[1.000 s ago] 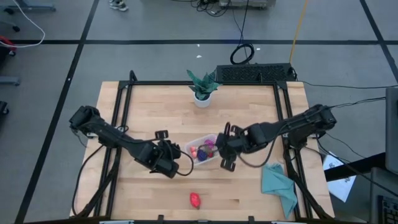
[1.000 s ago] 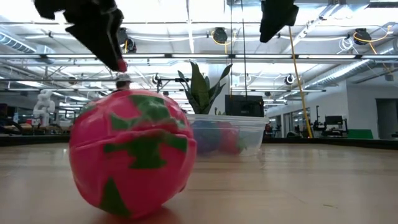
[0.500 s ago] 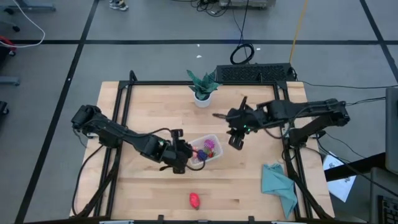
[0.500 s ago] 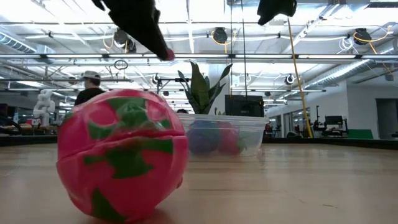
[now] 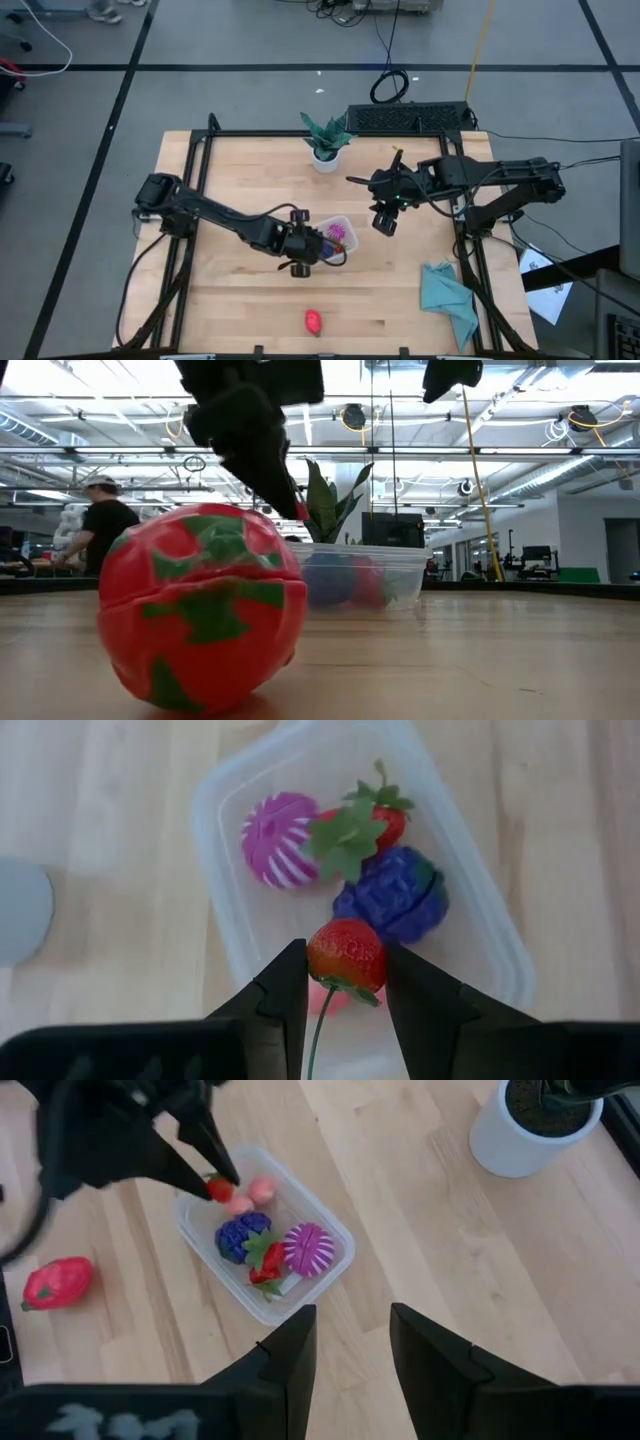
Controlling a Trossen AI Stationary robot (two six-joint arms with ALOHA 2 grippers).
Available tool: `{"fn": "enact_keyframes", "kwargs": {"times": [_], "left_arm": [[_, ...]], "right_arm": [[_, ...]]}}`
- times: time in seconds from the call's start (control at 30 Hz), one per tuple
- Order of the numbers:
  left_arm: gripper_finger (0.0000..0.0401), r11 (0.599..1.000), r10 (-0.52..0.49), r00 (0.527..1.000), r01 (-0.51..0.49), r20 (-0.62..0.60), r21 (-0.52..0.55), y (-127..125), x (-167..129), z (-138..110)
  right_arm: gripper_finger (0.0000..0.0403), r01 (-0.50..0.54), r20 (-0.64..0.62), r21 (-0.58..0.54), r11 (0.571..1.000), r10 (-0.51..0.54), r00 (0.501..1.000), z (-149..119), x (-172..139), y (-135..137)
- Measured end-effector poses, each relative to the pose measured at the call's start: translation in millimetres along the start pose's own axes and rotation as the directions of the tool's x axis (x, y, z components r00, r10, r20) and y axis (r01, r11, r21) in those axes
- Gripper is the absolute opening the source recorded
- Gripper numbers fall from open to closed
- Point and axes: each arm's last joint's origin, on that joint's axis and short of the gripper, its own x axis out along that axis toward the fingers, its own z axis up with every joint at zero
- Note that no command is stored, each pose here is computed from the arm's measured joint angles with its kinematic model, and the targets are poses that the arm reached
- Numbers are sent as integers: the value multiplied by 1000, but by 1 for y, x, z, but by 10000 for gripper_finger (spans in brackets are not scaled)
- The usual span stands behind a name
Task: Pick and placing Produce into tupperware
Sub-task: Put the strawberry into the transparent bin
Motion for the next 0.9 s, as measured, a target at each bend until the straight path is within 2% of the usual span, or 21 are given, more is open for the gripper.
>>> {"fn": "enact_keyframes", "kwargs": {"times": [0.27,0.9], "left_arm": [[113,999,-45,997,43,-60,-21,2,28,-4],[114,996,-50,996,44,-76,-83,16,37,-4]], "right_arm": [[121,3,-6,-2,1000,-3,1000,-1,0,0],[121,2,-6,-6,1000,-2,1000,-1,0,0]]}}
